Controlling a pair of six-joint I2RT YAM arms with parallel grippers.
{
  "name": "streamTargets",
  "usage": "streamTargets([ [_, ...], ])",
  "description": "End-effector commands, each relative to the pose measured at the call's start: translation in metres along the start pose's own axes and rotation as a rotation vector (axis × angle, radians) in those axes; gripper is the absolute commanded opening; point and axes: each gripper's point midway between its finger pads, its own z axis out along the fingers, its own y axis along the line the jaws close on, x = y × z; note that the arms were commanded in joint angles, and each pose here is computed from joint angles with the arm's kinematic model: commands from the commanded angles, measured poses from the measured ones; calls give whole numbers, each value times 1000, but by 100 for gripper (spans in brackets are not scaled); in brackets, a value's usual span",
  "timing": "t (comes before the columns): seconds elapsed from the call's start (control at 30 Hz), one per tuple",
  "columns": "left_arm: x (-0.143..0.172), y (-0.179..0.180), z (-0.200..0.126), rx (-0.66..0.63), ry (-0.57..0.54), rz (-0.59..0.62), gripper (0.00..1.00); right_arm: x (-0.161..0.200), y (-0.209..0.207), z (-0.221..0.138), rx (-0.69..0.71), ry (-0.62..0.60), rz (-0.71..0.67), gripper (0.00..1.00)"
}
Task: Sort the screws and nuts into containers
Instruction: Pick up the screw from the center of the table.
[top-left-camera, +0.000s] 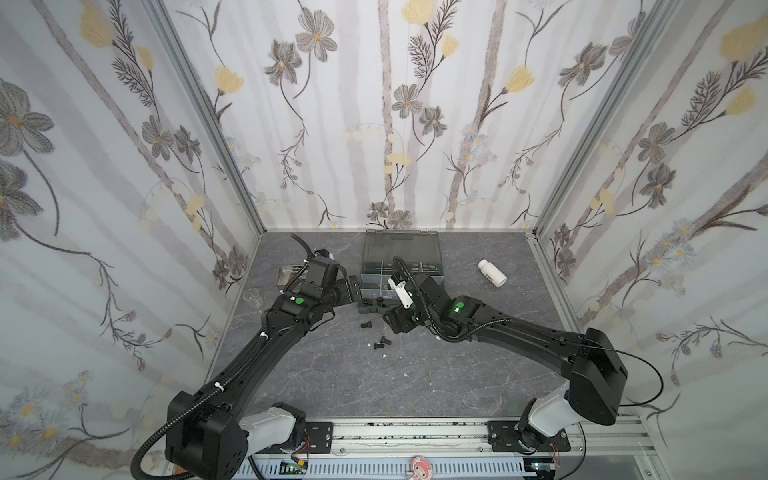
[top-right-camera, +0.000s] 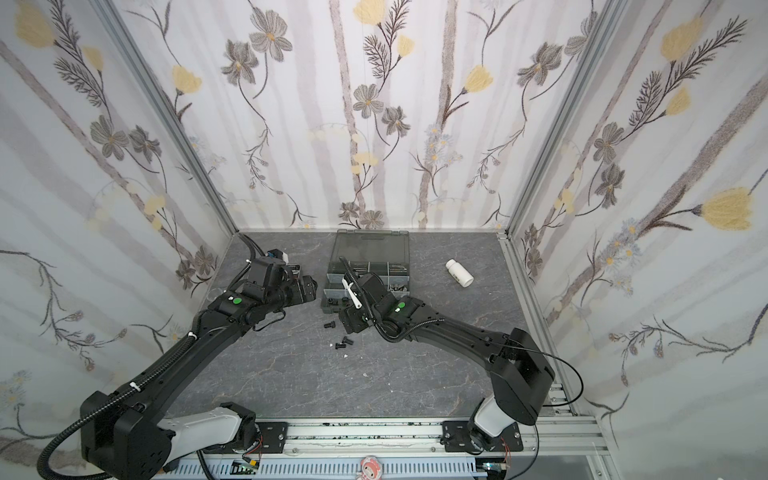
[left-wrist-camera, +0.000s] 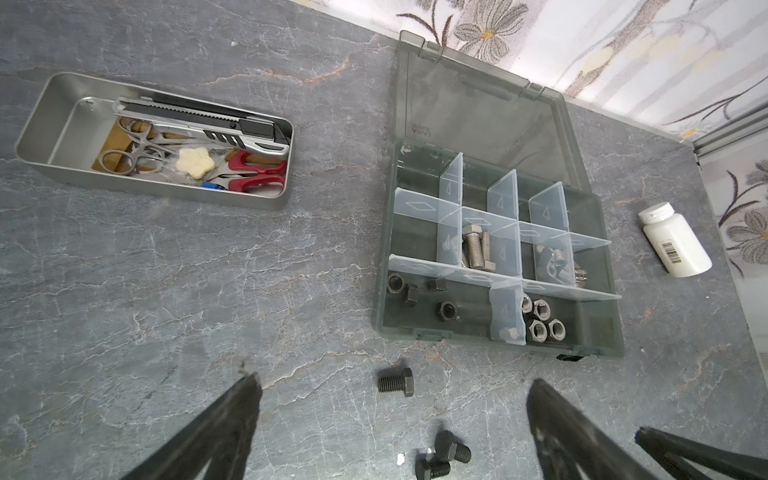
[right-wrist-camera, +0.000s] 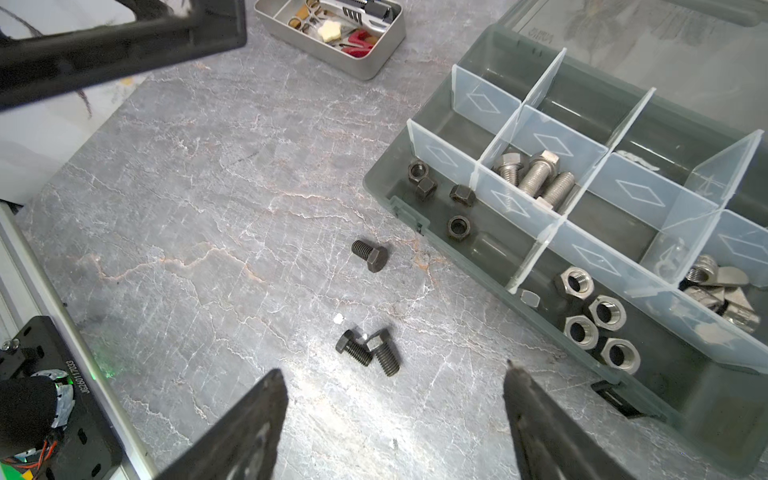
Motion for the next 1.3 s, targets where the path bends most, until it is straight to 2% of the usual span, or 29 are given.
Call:
streamTargets([
  [0.0,0,2,3,11,-33,-25,100,12,4,12,4,71,-29,78],
  [0.23,1,6,-3,10,-61,-36,100,34,16,36,0,174,-80,67],
  [0.6,-4,11,-12,7,-108,-54,100,61,16,60,-9,237,-82,54],
  [0.8,0,12,-6,2,-85,-60,100,68,20,72,-35,254,-82,44],
  [1.27,2,15,1,-10,-61,-64,100,84,19,96,-44,295,-91,41],
])
